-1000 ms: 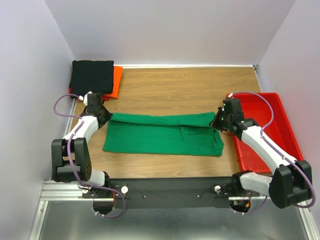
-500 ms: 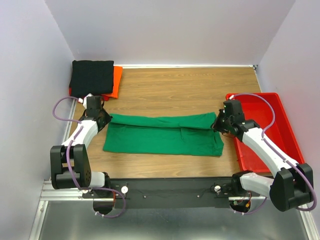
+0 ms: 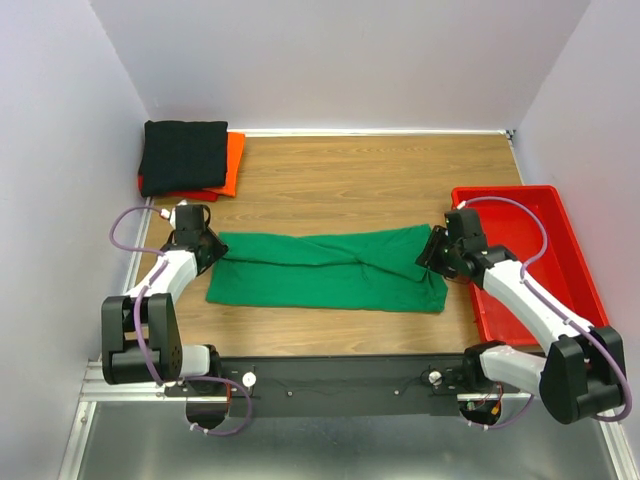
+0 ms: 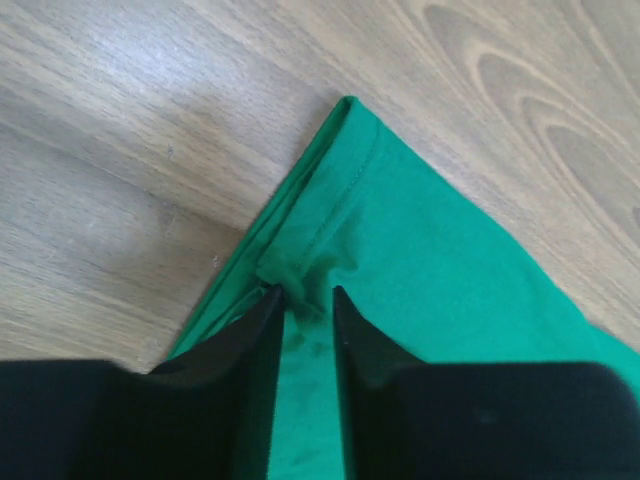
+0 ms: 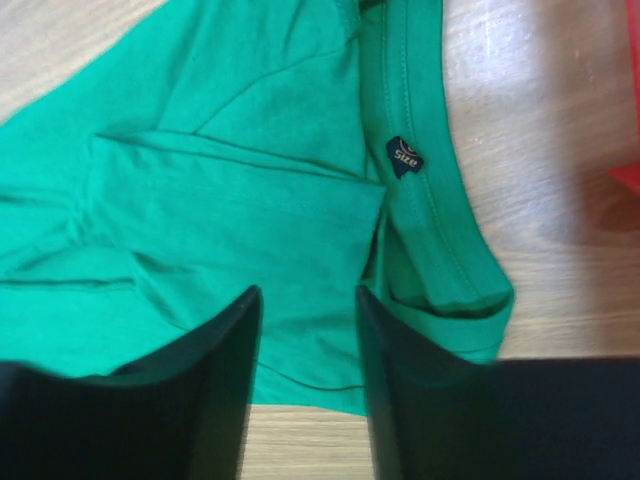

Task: Fold and stack the t-shirts
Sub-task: Fold the tshirt

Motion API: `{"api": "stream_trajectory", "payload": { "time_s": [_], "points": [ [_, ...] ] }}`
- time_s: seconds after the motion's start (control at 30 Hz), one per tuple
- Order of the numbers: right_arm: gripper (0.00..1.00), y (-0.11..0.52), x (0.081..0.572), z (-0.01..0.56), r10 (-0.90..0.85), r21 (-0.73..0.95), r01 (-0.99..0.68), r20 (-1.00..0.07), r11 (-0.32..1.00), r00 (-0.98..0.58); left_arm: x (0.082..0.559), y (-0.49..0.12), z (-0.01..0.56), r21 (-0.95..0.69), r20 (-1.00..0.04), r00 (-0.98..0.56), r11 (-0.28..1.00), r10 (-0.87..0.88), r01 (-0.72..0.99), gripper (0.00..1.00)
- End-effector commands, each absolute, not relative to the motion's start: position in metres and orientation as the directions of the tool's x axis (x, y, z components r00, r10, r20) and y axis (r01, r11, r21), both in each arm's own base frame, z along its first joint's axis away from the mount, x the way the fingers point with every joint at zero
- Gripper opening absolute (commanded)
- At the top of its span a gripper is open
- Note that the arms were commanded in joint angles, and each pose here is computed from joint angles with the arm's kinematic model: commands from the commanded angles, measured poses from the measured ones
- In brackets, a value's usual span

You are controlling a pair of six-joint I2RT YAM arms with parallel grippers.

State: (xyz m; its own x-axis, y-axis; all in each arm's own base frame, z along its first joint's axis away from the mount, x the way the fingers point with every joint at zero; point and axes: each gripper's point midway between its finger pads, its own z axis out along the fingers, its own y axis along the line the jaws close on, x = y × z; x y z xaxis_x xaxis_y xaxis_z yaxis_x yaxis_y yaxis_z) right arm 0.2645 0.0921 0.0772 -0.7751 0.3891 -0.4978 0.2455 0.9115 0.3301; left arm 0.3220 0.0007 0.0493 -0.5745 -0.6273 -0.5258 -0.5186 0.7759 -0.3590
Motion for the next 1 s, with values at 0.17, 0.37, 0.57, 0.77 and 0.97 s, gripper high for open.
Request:
{"api": "stream_trajectory", "payload": {
  "time_s": [0.17, 0.37, 0.57, 0.77, 0.97],
  "points": [
    [0.57, 0.095, 0.288, 0.105, 0.358, 0.324, 0.200, -0.563, 0.925, -0.745, 0.347, -0.003, 0.112, -0.444, -0.621, -0.509, 0.802, -0.596, -0.399, 0.39],
    [0.55, 0.095, 0.332, 0.102, 0.352, 0.277, 0.226, -0.592, 0.934, -0.725, 0.359, -0.009, 0.141, -0.469, -0.672, -0.481, 0.827, -0.562, -0.311, 0.39],
    [0.54, 0.136, 0.358, 0.086, 0.279, 0.283, 0.131, -0.585, 0.950, -0.762, 0.364, -0.019, 0.121, -0.477, -0.638, -0.541, 0.833, -0.548, -0.281, 0.38],
    [0.55, 0.178, 0.371, 0.070, 0.179, 0.248, 0.034, -0.589, 0.968, -0.788, 0.362, -0.037, 0.098, -0.492, -0.601, -0.598, 0.835, -0.531, -0.246, 0.37],
    [0.58, 0.195, 0.372, 0.051, 0.112, 0.199, -0.006, -0.580, 0.980, -0.807, 0.358, -0.043, 0.089, -0.495, -0.589, -0.621, 0.839, -0.517, -0.228, 0.37]
  ]
}}
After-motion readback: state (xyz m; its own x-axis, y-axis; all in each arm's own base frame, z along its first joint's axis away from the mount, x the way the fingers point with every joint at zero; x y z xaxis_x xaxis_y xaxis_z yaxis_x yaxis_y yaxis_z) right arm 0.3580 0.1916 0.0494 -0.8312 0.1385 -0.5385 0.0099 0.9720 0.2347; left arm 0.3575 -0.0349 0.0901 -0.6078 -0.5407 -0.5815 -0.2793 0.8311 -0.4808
